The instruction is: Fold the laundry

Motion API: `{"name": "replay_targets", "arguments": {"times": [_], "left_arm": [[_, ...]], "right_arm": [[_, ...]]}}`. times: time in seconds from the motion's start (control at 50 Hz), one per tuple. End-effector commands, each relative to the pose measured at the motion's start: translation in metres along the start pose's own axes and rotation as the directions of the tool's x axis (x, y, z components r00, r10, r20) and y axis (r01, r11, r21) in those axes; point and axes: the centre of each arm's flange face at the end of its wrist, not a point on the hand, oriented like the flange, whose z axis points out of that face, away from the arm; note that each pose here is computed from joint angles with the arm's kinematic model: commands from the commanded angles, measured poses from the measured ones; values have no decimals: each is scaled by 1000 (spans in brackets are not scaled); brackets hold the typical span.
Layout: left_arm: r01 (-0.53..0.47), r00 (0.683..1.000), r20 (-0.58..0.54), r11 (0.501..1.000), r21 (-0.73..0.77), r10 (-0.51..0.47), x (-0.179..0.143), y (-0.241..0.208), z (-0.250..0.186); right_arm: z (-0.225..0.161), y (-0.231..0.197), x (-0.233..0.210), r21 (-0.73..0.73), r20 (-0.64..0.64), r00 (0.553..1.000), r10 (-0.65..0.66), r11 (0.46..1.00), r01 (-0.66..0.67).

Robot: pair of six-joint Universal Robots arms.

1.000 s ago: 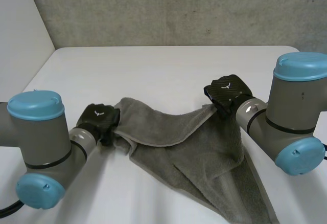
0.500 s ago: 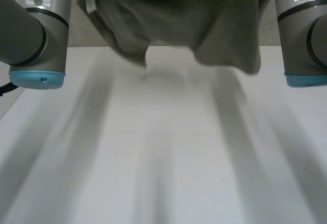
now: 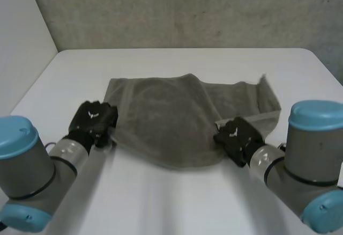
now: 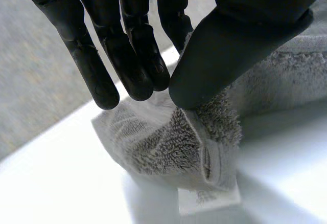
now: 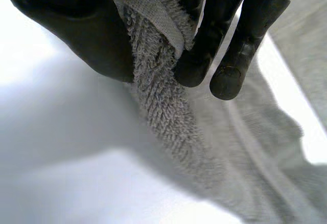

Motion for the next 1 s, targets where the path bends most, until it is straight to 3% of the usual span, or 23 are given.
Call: {"name": "replay_targets", "arguments": {"times": [0.02,0.14,0.34,0.52,0.64,0.74,1.0], "left_arm": [[-23,999,49,1000,-5,23,-16,0,2],[-24,996,83,1000,19,22,-27,-8,1],[-16,995,102,1000,25,13,-34,-10,1],[-9,991,131,1000,18,6,-44,-8,3],[-8,991,134,1000,18,6,-46,-7,3],[-7,991,135,1000,16,5,-46,-7,3],[-6,990,140,1000,13,4,-48,-6,3]], "right_arm": [[-2,0,-3,12,3,1000,8,1000,-8],[-13,-10,9,51,-41,999,26,998,-24],[-21,-9,66,133,-190,947,259,962,-237],[-22,-4,91,146,-190,945,268,959,-243],[-17,-6,96,126,-117,972,201,974,-187],[-3,-17,98,152,-48,998,49,988,-41],[45,-27,67,183,101,978,-183,970,162]]}}
